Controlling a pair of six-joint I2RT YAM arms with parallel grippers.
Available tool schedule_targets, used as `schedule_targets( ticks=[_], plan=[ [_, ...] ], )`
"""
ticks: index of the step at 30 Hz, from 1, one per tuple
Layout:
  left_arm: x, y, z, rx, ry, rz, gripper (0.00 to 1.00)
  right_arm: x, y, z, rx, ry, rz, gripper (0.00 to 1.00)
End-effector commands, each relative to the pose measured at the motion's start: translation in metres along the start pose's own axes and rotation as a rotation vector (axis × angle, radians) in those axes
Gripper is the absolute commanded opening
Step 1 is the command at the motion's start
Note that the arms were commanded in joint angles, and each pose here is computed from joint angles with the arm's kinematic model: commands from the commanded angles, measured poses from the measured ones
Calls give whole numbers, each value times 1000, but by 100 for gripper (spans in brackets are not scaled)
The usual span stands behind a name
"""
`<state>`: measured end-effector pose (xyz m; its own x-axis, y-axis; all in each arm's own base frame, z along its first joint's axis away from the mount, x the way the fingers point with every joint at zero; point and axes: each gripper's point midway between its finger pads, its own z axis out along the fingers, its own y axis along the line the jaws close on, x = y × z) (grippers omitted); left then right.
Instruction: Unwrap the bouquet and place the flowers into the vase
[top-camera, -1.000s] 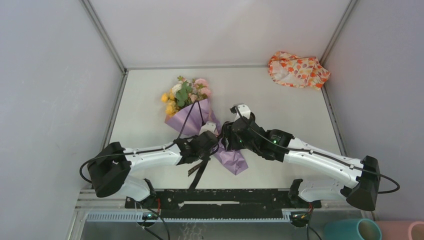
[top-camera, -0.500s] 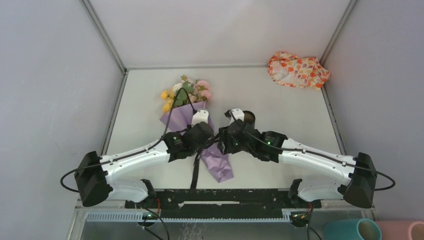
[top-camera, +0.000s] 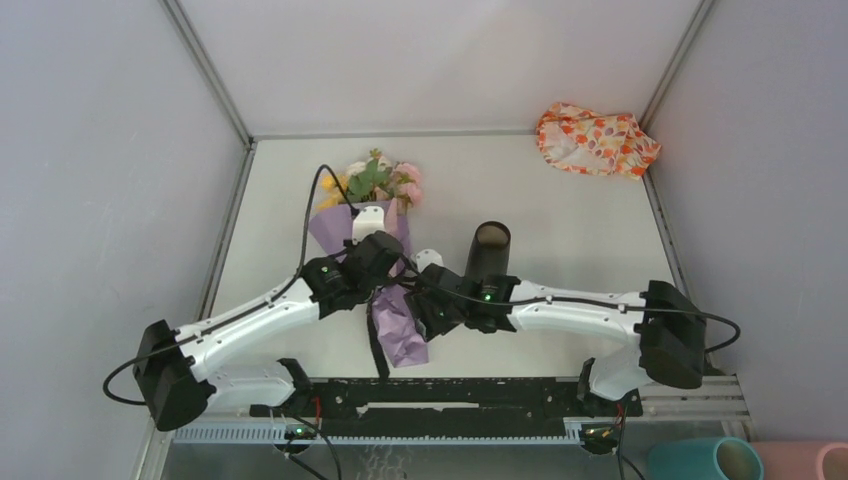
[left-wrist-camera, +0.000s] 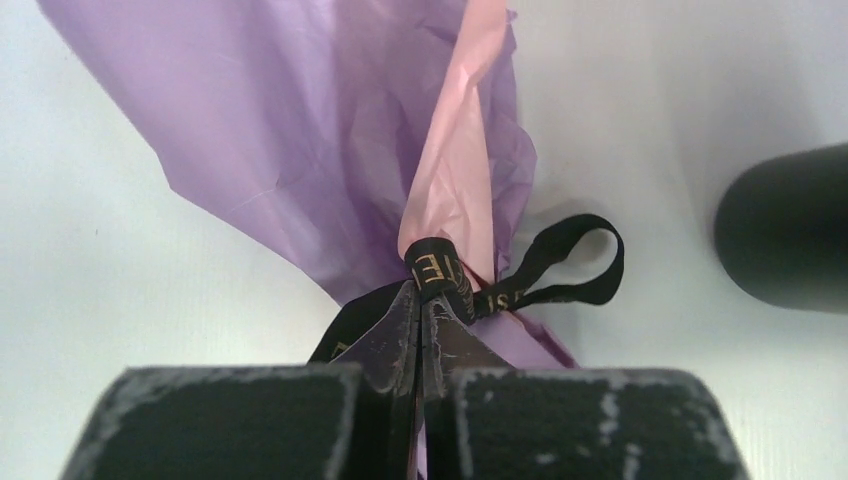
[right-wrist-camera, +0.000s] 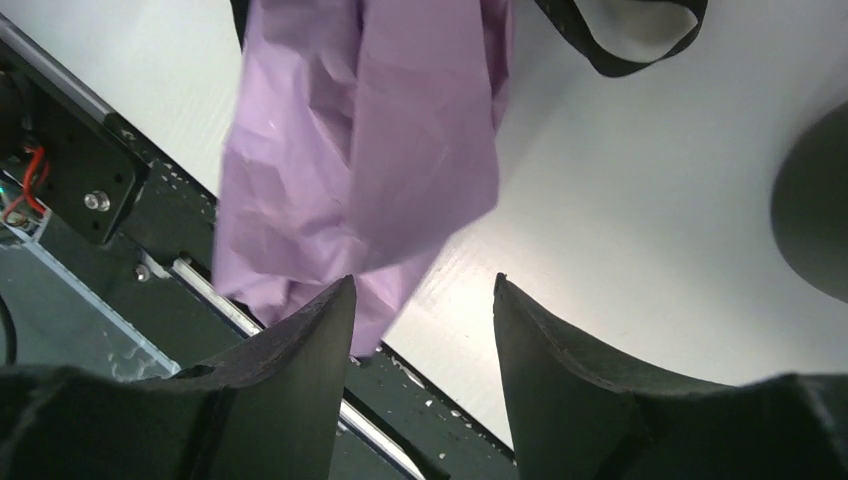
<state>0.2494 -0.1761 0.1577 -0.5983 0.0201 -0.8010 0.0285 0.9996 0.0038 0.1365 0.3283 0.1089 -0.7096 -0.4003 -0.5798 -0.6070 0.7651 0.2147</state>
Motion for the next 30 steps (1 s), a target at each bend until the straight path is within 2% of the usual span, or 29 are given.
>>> schedule_targets(
  ticks=[1,7,14,22,30],
  plan=[
    [-8,16,10,-1,-39,-117,0,-23,21,5,-51,-44,-36,62],
    [-7,17,34,112,-44,-221,0,-44,24,12,-65,-74,-35,62],
    [5,11,39,162,-8,-219,0,-68,21,21,-143,-81,64,61],
    [28,28,29,135,11,-256,0,-86,20,51,-160,-25,90,56],
    [27,49,17,64,-3,-251,0,-101,7,75,-144,1,131,54]
  ],
)
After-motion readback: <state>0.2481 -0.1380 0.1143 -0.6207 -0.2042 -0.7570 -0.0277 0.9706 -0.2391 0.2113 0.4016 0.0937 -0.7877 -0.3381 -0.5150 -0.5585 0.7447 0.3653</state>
